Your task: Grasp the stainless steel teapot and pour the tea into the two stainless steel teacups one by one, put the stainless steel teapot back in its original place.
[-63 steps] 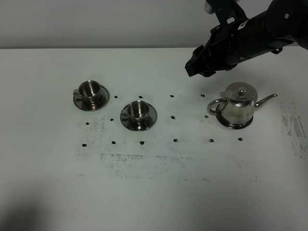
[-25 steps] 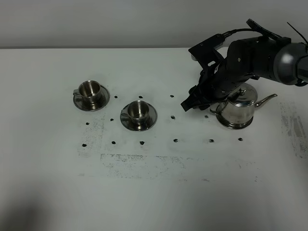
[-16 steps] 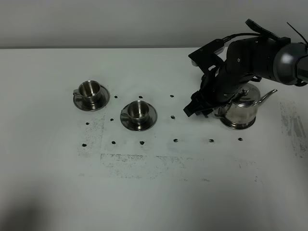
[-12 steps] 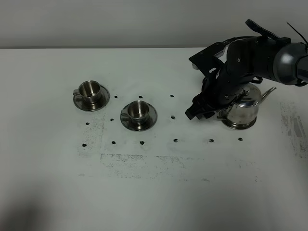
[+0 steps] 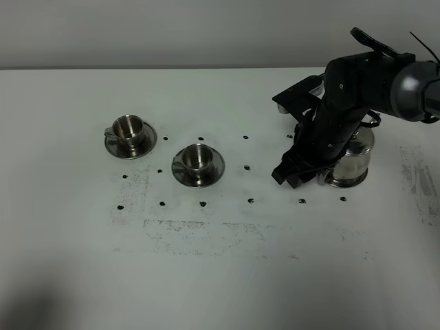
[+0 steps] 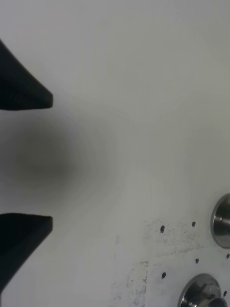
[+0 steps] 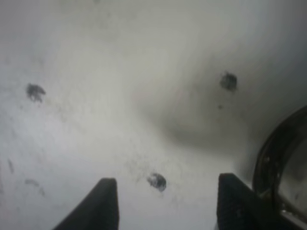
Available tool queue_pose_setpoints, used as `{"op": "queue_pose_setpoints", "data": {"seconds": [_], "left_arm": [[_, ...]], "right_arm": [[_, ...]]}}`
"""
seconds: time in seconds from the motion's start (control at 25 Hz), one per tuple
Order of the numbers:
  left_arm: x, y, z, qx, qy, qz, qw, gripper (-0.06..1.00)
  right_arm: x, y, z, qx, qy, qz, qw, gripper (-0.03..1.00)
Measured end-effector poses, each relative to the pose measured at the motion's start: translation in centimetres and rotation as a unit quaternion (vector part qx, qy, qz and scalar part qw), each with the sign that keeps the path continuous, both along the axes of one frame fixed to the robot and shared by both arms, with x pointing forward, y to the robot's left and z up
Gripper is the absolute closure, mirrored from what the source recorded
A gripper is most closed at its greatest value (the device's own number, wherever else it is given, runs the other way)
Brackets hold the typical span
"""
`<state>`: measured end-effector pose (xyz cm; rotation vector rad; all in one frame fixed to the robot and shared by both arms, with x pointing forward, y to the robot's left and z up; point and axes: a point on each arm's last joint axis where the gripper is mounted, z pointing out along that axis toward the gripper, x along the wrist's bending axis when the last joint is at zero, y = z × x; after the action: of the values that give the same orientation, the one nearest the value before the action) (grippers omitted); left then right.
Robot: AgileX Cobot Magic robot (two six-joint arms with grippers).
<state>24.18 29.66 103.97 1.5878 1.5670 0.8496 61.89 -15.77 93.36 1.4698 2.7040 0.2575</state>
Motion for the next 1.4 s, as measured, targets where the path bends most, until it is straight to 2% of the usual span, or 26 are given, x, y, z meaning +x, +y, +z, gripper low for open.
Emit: {"op": "queue_pose_setpoints", "data": {"seconds": [0.4,0.64,0.88,1.0,1.12,1.24,1.4], "left_arm": [[0.0,0.0,0.0,0.0,0.0,0.0,1.0,0.47],[0.0,0.0,0.0,0.0,0.0,0.0,1.0,0.47],[0.0,0.0,0.0,0.0,0.0,0.0,1.0,0.47],[0.0,0.0,0.0,0.0,0.0,0.0,1.0,0.47],[0.0,0.0,0.0,0.0,0.0,0.0,1.0,0.48],[0.0,0.0,0.0,0.0,0.0,0.0,1.0,0.48],[0.0,0.0,0.0,0.0,0.0,0.0,1.0,0.48]], "right_arm": [[-0.7,-0.6,-0.1,-0.033,0.039,-0.006,0.999,0.53],[-0.8,-1.0,1.3,-0.042,0.019,-0.025,0.999,0.55],[-1.8,0.9,3.6,-0.015,-0.003,-0.013,1.0,0.55],[-2.6,2.4,4.3,0.022,-0.024,-0.011,0.999,0.55],[-3.9,2.5,4.7,0.059,-0.064,-0.023,0.996,0.55],[-5.4,1.8,4.5,0.082,-0.098,-0.04,0.991,0.55],[-7.1,0.8,2.3,0.098,-0.123,-0.078,0.984,0.55]]}}
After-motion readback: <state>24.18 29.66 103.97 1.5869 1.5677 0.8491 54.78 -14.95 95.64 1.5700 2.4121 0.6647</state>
